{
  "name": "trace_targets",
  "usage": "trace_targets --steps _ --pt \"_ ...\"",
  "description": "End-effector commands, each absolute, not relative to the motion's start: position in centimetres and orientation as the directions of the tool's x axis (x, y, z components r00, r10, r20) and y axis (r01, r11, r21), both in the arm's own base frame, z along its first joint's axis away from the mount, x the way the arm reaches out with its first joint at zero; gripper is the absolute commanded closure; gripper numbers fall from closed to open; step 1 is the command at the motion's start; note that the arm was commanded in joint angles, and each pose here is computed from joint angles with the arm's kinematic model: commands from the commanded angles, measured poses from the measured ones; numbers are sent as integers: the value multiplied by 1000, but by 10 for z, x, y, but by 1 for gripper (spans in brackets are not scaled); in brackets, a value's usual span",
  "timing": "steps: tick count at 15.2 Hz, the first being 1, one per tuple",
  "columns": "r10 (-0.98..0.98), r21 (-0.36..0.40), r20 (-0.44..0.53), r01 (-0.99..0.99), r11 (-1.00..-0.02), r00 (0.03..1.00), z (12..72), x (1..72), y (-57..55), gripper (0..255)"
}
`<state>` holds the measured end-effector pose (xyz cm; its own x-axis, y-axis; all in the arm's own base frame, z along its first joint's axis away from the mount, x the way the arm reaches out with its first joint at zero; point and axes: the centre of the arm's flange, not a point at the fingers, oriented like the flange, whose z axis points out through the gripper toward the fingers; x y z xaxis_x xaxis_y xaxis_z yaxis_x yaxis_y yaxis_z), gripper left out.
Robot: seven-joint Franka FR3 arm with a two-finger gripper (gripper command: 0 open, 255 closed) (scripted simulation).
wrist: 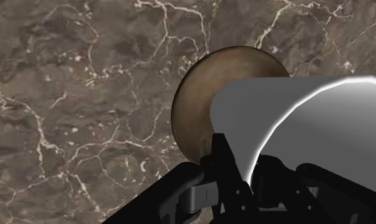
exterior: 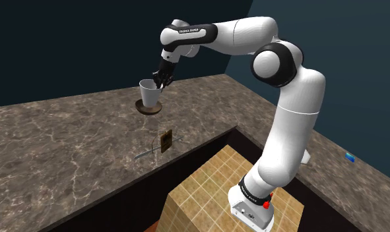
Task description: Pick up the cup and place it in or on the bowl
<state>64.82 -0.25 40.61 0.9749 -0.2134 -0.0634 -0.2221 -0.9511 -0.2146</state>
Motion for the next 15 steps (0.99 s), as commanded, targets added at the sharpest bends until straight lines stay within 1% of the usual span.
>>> trace_targets --steps 1,7,8,13,15 --pt "-214 -215 -62 -222 -951 975 404 649 -3 255" --pt "-214 -215 -62 -222 -951 975 404 649 -3 255" --pt "-214 -215 -62 -222 -951 975 404 649 -3 0" --pt "-214 -215 -62 -222 -951 975 404 649 -3 0" --pt "-214 -215 -62 -222 -951 975 430 649 -9 0"
